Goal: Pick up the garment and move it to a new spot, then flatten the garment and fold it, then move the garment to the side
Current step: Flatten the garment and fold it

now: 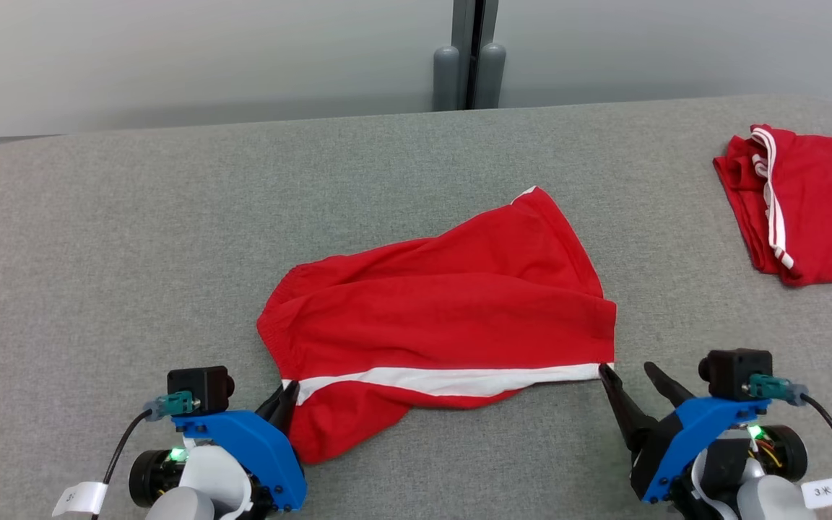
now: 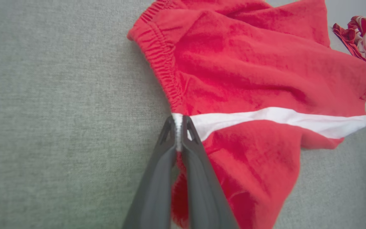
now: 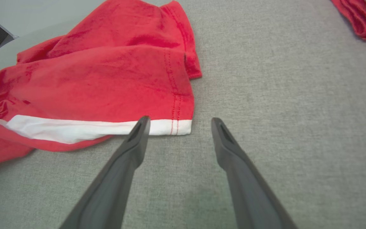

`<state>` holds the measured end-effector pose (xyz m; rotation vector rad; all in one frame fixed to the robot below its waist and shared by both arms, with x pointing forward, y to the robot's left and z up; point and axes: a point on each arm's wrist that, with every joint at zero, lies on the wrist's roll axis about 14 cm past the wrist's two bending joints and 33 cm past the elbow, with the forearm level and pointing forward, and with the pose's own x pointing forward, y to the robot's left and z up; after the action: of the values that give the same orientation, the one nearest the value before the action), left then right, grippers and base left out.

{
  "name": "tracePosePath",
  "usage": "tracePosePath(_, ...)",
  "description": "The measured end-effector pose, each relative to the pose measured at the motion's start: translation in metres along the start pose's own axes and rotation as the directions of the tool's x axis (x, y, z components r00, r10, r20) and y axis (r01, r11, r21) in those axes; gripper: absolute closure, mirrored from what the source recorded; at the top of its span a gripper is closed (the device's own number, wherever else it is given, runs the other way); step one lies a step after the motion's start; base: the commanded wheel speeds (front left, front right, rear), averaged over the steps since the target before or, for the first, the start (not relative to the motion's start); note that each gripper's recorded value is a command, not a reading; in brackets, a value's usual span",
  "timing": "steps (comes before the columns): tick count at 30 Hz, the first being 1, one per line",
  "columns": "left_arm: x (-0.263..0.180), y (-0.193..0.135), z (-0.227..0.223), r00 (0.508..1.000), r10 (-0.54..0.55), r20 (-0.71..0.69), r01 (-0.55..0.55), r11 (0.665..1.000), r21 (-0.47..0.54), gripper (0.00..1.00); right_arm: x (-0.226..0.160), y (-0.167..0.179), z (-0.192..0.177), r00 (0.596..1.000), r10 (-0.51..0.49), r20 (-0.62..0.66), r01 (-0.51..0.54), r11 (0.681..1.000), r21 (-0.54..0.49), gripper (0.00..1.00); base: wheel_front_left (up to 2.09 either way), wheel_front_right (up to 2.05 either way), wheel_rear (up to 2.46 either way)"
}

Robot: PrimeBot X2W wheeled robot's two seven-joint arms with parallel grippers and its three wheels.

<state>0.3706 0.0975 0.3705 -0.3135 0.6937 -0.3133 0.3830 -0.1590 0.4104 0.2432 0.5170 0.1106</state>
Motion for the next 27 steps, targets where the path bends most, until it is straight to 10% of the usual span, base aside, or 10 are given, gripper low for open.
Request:
tracePosePath(11, 0.000, 0.008, 0.004, 1.000, 0.018, 0.017, -0.018, 1.000, 0.002, 1.00, 0.037, 0.011, -0.027, 0.990, 0.027, -0.140, -0.033, 0.999, -0.038, 0.00, 0.00, 0.00, 0.00)
tracePosePath(14, 0.000, 0.009, 0.003, 1.000, 0.020, 0.020, -0.020, 1.000, 0.000, 1.00, 0.042, 0.013, -0.030, 0.988, 0.033, -0.153, -0.039, 0.999, -0.038, 0.78, 0.00, 0.00, 0.00)
tracePosePath(15, 0.000, 0.008, 0.003, 1.000, 0.020, 0.020, -0.020, 1.000, -0.001, 1.00, 0.043, 0.014, -0.030, 0.987, 0.034, -0.158, -0.041, 0.998, -0.041, 0.78, 0.00, 0.00, 0.00)
tracePosePath(16, 0.001, 0.008, 0.003, 1.000, 0.018, 0.020, -0.018, 1.000, -0.006, 1.00, 0.044, 0.014, -0.031, 0.987, 0.035, -0.158, -0.042, 0.998, -0.043, 1.00, 0.00, 0.00, 0.00)
tracePosePath(27, -0.008, -0.010, 0.049, 0.972, -0.035, 0.231, 0.035, 0.999, 0.003, 1.00, 0.039, 0.031, 0.012, 0.996, 0.090, 0.025, -0.090, 0.996, 0.004, 1.00, 0.00, 0.00, 0.00)
